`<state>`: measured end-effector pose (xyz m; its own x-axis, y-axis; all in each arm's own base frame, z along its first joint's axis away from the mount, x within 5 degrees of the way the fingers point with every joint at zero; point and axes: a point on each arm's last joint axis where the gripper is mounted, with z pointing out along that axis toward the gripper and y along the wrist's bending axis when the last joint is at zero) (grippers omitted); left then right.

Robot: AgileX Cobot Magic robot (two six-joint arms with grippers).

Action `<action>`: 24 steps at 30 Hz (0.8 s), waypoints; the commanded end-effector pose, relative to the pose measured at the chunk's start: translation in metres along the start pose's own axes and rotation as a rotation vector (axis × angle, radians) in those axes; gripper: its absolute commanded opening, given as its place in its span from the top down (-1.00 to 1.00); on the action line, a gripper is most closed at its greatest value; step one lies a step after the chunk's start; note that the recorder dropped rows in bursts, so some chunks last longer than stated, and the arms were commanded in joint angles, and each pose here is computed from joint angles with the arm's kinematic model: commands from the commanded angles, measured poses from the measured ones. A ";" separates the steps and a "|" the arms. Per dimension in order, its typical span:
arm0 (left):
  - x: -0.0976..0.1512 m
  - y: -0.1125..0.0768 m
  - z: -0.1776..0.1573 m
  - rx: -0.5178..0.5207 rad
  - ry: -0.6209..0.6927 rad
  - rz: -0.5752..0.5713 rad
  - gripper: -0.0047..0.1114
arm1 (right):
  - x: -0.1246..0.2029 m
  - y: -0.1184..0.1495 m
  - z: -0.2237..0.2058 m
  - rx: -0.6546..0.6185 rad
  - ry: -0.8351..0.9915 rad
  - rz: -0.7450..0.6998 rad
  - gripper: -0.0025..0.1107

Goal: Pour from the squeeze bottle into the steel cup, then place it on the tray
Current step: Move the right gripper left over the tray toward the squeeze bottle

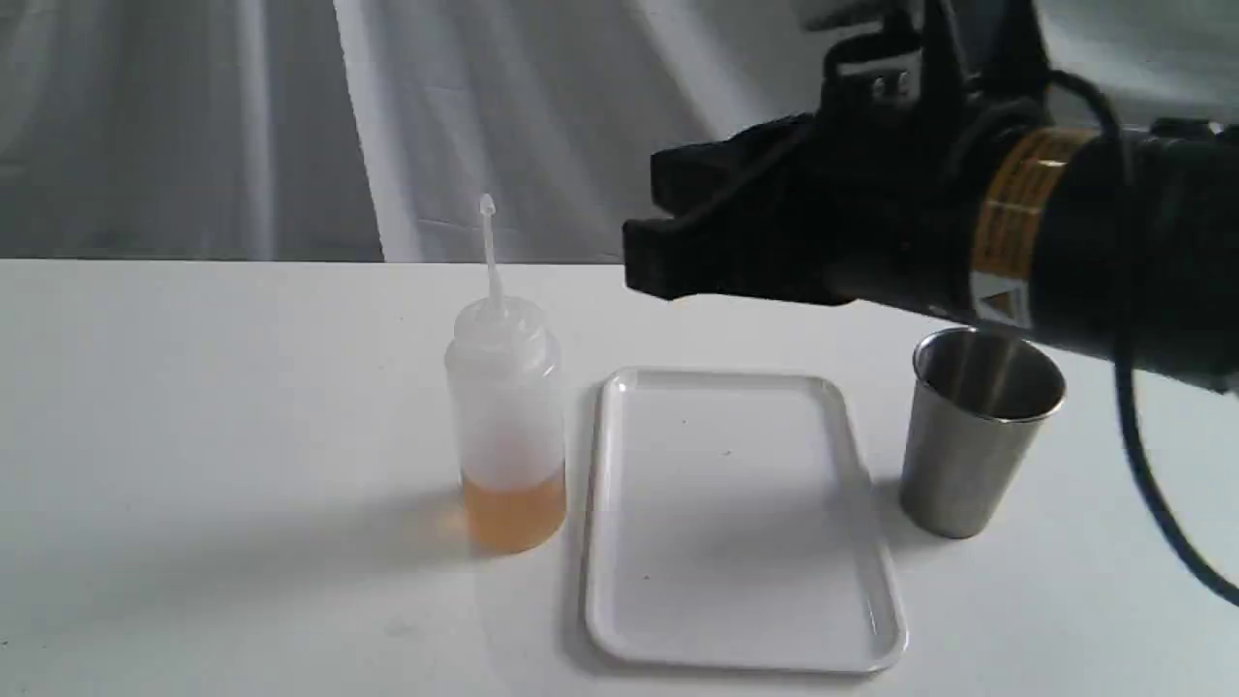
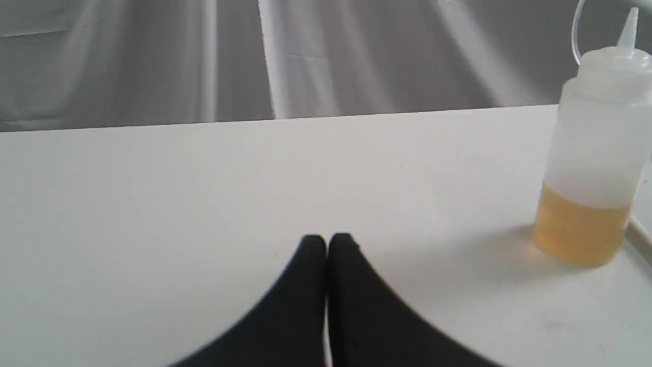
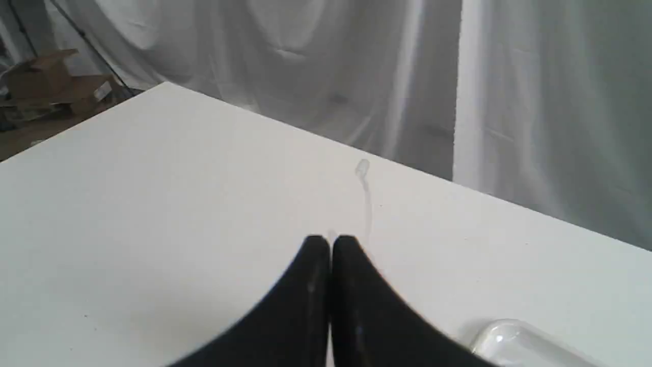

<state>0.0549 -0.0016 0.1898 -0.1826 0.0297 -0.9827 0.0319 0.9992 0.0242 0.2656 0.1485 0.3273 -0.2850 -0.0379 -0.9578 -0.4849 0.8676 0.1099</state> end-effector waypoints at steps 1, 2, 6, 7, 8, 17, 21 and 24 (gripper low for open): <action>0.001 0.000 0.000 -0.001 -0.006 -0.006 0.92 | 0.010 0.001 0.016 -0.023 0.007 -0.002 0.96; 0.001 0.000 0.000 -0.001 -0.006 -0.006 0.92 | 0.016 0.000 0.020 -0.018 0.016 0.006 0.96; 0.001 0.000 0.000 -0.002 -0.006 -0.003 0.92 | 0.042 -0.001 0.029 -0.009 -0.003 -0.037 0.96; 0.001 0.000 0.000 -0.002 -0.006 -0.003 0.92 | 0.046 0.001 0.028 -0.015 -0.035 -0.053 0.96; 0.001 0.000 0.000 -0.002 -0.006 -0.003 0.92 | 0.054 0.001 0.026 -0.015 -0.052 -0.075 0.96; 0.001 0.000 0.000 -0.002 -0.006 -0.003 0.92 | 0.102 0.001 0.017 -0.043 -0.221 -0.174 0.96; 0.001 0.000 0.000 -0.001 -0.006 -0.006 0.92 | 0.122 0.000 0.030 -0.059 -0.130 -0.195 0.96; 0.001 0.000 0.000 -0.001 -0.006 -0.006 0.92 | 0.134 -0.001 0.036 -0.061 -0.084 -0.197 0.96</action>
<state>0.0549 -0.0016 0.1898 -0.1826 0.0297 -0.9827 0.0319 0.9992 0.0242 0.2594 0.1593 0.1939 -0.1159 -0.1415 -0.9831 -0.5607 0.8263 -0.0528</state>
